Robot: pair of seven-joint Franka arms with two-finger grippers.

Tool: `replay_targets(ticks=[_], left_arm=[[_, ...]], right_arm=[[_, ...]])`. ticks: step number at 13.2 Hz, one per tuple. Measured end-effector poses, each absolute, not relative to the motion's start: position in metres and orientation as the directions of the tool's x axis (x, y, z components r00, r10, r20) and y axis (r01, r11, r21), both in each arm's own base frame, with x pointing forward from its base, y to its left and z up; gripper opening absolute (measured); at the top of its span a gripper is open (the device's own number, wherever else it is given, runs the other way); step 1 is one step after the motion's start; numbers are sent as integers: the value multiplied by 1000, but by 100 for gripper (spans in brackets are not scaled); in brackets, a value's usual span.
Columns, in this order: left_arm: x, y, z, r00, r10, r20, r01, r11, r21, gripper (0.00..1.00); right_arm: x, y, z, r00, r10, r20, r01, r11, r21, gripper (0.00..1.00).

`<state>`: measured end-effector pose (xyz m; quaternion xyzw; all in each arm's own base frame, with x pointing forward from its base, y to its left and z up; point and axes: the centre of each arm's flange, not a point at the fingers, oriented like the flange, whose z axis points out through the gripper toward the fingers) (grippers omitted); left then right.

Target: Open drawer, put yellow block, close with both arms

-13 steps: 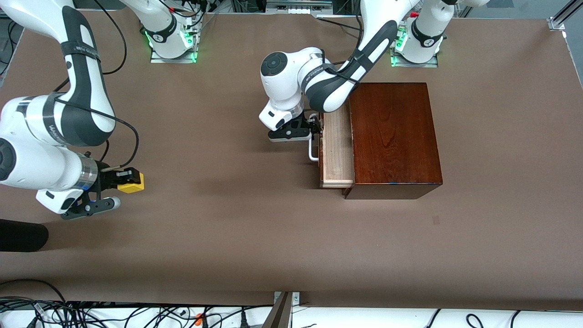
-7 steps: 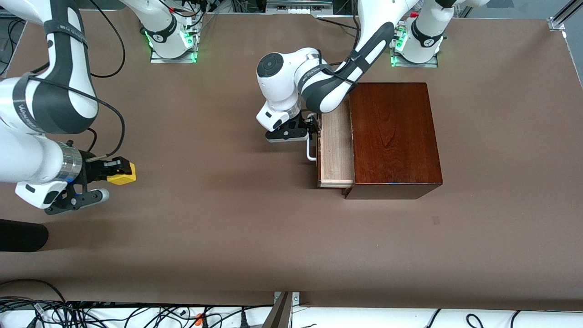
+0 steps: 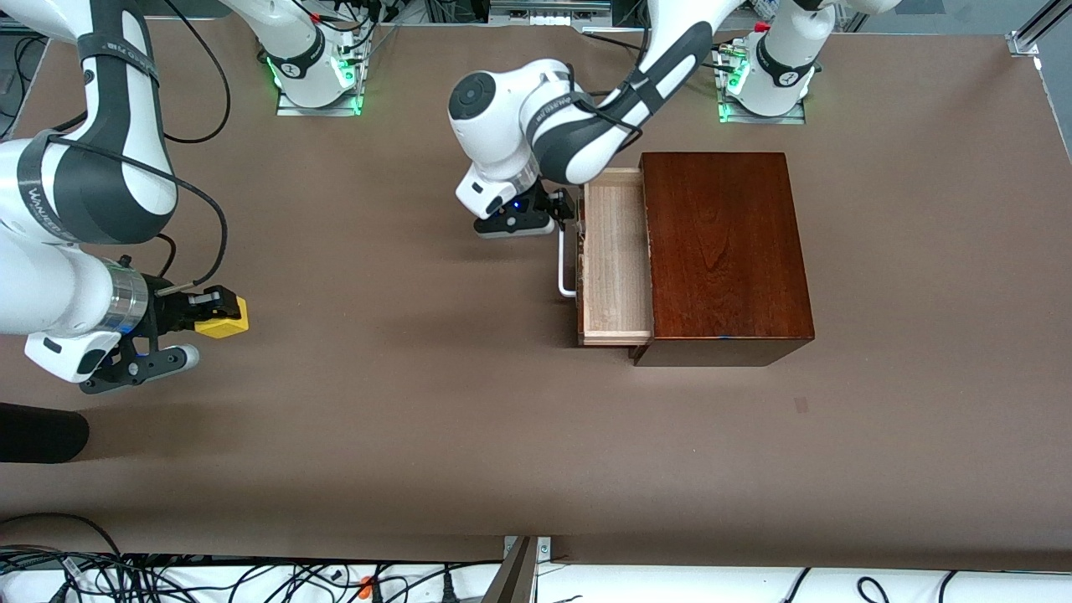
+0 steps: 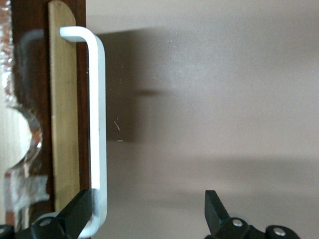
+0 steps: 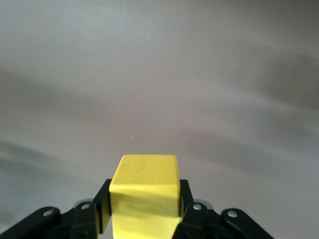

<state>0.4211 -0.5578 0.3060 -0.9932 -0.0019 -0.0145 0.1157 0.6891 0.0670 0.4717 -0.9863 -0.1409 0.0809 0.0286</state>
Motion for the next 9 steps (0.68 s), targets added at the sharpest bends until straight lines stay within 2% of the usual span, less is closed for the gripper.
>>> replay_targets(ticks=[2,4,9], left_arm=[[421,-556,328,999,-6,33,3,-970,-243,100],[429,-544,373,1000,-14,15,-10,-973,-232,100],[496,-445,498,999,-46,-25,-51,-974,-219,100]], right_arm=[[689,67,472,947,283,-152,274,-959,-79,55],[689,67,472,947,283,-152,274,-958,-79,55],[688,80,471,937,322,-135,303,-942,-147,55]])
